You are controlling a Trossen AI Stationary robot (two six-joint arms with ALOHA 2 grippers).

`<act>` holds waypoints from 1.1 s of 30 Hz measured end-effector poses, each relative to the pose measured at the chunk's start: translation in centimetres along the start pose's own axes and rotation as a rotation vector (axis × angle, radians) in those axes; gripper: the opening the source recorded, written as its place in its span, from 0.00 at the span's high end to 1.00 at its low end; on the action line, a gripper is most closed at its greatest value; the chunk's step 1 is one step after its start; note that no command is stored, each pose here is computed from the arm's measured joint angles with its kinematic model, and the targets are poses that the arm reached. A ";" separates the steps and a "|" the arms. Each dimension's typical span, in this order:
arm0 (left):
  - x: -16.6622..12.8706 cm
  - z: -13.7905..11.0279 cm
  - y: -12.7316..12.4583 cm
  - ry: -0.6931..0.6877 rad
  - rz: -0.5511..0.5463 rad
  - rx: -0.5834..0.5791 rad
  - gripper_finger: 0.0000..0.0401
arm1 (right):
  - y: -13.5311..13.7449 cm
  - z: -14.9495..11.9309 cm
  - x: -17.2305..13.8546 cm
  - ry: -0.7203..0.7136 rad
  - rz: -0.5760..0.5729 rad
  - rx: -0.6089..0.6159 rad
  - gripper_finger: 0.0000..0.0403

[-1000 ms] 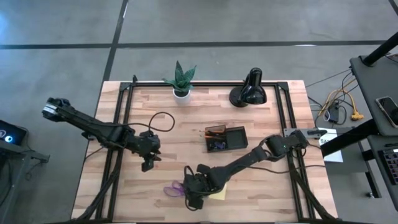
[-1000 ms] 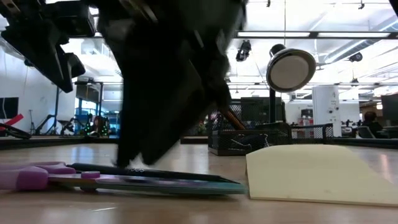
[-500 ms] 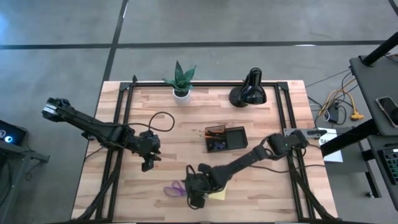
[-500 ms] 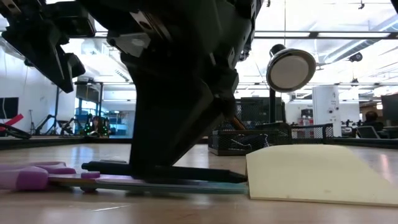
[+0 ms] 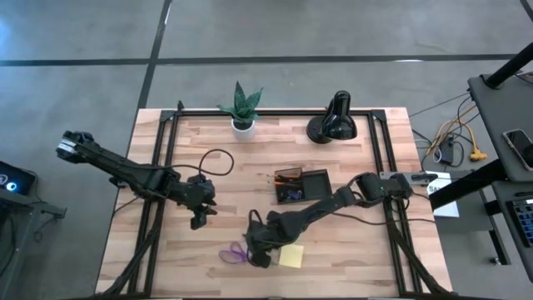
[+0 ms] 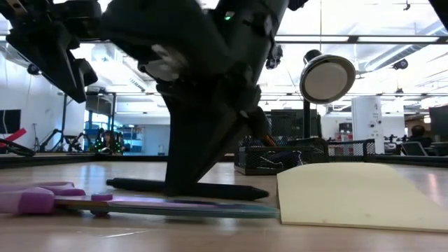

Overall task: Pick and place office supplies into organizer
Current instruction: Put the black ballpen into the black desk organizer

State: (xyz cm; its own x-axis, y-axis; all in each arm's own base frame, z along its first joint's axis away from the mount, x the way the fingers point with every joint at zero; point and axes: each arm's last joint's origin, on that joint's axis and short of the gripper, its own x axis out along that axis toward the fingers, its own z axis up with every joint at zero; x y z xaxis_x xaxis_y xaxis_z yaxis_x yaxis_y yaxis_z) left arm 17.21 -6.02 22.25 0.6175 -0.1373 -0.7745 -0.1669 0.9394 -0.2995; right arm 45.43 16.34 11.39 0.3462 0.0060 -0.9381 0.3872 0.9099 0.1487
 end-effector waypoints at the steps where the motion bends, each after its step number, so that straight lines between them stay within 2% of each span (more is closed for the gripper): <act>1: 0.0 0.0 0.0 -0.001 0.002 0.000 0.68 | -0.2 0.3 0.0 -0.010 -0.009 0.026 0.95; 8: 0.0 0.1 0.0 -0.012 -0.001 0.006 0.68 | -1.7 2.6 -0.2 -0.196 -0.158 0.168 0.95; 19: -0.1 0.5 -0.3 -0.050 -0.025 0.006 0.68 | -1.5 4.9 -1.5 -0.274 -0.115 0.220 0.95; 24: -0.2 0.3 0.1 -0.052 0.056 0.058 0.68 | 0.0 4.9 -2.6 -0.342 -0.104 0.233 0.95; 27: -1.0 0.7 0.2 -0.089 0.114 0.065 0.68 | 1.1 4.7 -4.1 -0.418 -0.135 0.272 0.95; 33: -3.3 1.8 -0.3 -0.210 0.062 0.080 0.68 | 3.3 2.7 -8.2 -0.609 -0.258 0.423 0.95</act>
State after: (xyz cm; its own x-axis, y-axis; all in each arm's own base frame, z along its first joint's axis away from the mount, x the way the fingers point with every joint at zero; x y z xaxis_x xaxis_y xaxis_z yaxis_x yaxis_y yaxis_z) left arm 16.55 -5.28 25.89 0.7557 -0.0182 -0.6546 -0.1533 0.9669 -0.2039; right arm 46.16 18.19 20.46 0.5615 -0.5238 -0.6406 0.7692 0.6158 0.1708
